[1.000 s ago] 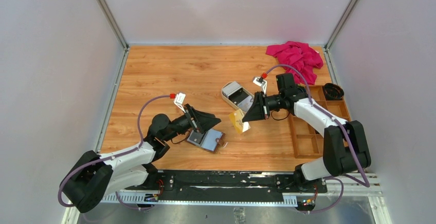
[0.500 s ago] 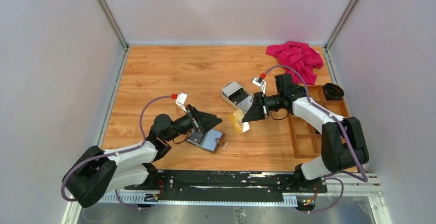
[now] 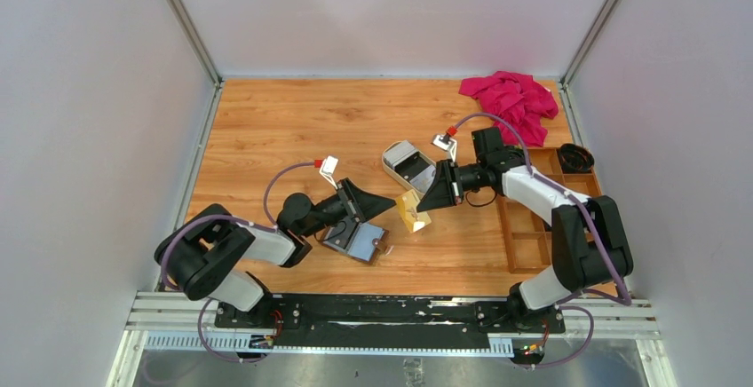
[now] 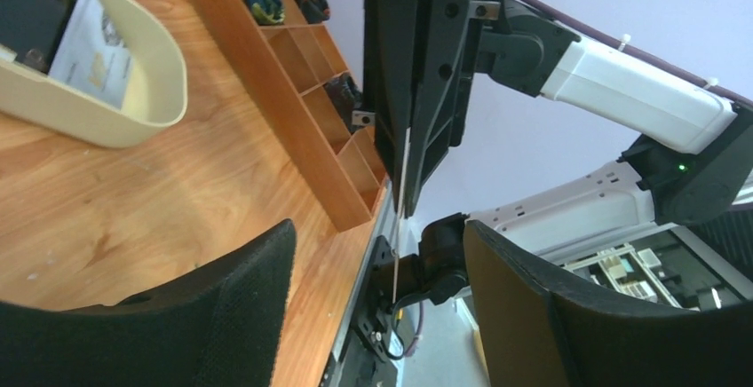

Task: Put the credit cards into the card holder
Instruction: Pick up the credit card from the storage box.

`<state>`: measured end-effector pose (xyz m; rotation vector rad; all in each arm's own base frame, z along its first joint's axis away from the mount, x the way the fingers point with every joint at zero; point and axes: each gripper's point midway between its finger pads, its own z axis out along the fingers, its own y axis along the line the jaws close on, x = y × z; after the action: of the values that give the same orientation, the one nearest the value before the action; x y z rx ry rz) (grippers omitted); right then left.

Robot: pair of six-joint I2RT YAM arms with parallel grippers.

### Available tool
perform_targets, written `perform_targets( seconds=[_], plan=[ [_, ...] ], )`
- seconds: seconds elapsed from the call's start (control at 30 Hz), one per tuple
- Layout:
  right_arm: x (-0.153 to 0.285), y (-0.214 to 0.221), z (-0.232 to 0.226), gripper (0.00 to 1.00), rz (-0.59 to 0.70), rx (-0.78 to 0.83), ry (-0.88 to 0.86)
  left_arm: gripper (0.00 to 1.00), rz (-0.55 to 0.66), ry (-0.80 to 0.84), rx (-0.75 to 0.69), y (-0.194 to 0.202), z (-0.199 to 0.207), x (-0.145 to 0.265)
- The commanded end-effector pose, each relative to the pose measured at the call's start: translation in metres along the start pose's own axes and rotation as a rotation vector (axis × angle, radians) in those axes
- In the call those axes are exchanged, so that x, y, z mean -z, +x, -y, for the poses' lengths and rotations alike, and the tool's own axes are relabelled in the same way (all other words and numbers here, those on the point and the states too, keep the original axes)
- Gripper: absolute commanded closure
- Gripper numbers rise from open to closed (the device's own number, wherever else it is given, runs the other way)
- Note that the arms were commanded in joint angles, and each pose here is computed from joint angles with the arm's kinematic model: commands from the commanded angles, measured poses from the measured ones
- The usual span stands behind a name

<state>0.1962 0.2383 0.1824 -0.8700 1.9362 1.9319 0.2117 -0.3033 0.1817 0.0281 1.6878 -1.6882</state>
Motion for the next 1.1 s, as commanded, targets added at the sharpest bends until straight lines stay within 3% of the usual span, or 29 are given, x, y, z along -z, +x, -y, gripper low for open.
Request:
perform_targets(
  seconds=[0.0,0.23,0.57,0.67,0.77,0.83,0.93,1.07],
  plan=[
    [-0.004,-0.003,-0.001,1.0,-0.013,-0.007,-0.018,0.31,0.016,0.115,-0.012,-0.006,0.026,-0.013],
    [-0.005,-0.003,0.001,1.0,-0.017,-0.013,-0.021,0.52,-0.025,0.111,0.009,0.004,0.02,-0.02],
    [-0.007,-0.001,0.003,1.0,-0.022,-0.023,-0.022,0.66,-0.055,0.099,0.015,0.01,0.012,-0.023],
    [-0.008,0.0,0.004,1.0,-0.025,-0.026,-0.022,0.79,-0.067,0.097,0.015,0.012,0.012,-0.023],
    [-0.009,0.001,0.003,1.0,-0.028,-0.023,-0.023,1.0,-0.078,0.102,0.009,0.014,0.013,-0.022],
    [-0.009,0.001,0.003,1.0,-0.028,-0.017,-0.025,1.0,-0.084,0.101,-0.004,0.015,0.013,-0.021],
    [-0.008,0.001,0.001,0.71,-0.028,0.001,-0.028,1.0,-0.107,0.077,-0.039,0.019,0.009,-0.017],
    [-0.006,0.002,-0.003,0.5,-0.033,0.111,0.013,1.0,-0.142,0.027,-0.099,0.021,0.003,-0.005]
  ],
)
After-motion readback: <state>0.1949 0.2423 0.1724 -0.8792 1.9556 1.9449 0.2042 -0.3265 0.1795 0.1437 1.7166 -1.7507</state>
